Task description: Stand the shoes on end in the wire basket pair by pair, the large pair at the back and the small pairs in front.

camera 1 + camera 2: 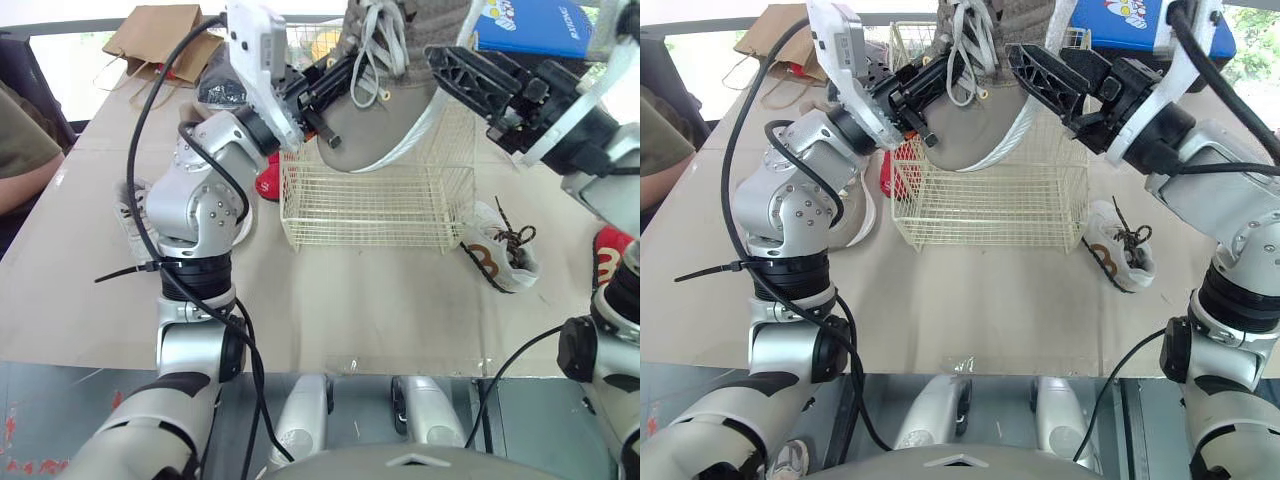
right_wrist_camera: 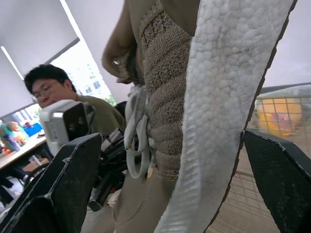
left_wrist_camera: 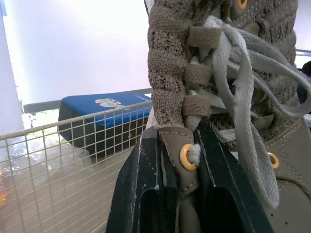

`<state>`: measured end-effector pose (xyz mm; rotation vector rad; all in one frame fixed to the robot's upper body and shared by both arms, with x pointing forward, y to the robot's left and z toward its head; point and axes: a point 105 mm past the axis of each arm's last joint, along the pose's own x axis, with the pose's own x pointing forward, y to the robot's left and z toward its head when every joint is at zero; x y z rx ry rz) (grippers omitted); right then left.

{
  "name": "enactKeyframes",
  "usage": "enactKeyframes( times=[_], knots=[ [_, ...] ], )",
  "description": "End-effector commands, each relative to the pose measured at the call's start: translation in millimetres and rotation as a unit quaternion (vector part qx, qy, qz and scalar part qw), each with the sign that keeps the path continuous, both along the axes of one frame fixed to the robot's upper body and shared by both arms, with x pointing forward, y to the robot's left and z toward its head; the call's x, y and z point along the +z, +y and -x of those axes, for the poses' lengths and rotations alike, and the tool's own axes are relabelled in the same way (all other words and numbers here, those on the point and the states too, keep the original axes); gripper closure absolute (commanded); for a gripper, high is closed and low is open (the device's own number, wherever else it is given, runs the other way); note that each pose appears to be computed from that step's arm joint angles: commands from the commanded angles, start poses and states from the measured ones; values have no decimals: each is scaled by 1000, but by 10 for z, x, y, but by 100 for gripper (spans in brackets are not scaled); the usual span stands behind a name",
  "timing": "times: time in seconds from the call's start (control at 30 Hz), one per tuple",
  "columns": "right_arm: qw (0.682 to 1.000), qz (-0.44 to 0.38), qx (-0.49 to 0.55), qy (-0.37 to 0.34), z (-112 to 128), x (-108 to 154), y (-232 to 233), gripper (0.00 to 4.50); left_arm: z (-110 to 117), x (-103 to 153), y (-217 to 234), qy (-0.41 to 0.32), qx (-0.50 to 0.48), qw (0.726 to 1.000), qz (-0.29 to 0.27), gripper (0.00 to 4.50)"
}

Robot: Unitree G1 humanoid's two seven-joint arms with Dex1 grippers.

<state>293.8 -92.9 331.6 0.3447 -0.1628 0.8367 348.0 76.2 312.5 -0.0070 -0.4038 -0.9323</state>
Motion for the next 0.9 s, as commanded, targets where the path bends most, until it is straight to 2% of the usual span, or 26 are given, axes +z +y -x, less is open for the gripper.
enactKeyframes(
  times=[0.03,0.13,0.3,0.37,0.47,0.57,0.6,0.67,0.77,0.8,0.87,0.9],
  knots=[
    [1000,4,-11,-10,-28,76,68,0,318,157,-252,-62,-75,995,-11,433],
    [999,13,-51,8,-140,5,-15,0,342,174,-243,-69,-75,995,-7,433],
    [998,3,-62,11,-153,17,-38,0,368,164,-238,-68,-78,995,-8,433],
    [997,0,-78,13,-198,26,-81,41,373,154,-236,-66,-80,995,-7,433],
    [997,-7,-79,8,-197,61,-95,155,356,130,-206,-54,-76,996,-5,433],
    [997,2,-75,-4,-171,90,-98,307,338,91,-199,-37,-82,996,6,433],
    [997,5,-73,-10,-162,106,-97,335,332,76,-201,-35,-82,996,9,433],
    [996,28,-77,-38,-153,158,-102,349,359,23,-181,-31,-93,995,3,433],
    [993,59,-82,-69,-163,211,-119,350,458,25,-113,-3,-138,990,30,433],
    [991,67,-85,-81,-180,250,-141,351,475,8,-89,9,-143,989,30,353],
    [980,110,-98,-137,-218,406,-211,351,530,-51,3,46,-147,987,36,304],
    [971,132,-104,-173,-233,509,-250,351,580,-95,55,62,-151,986,37,238]
  ],
)
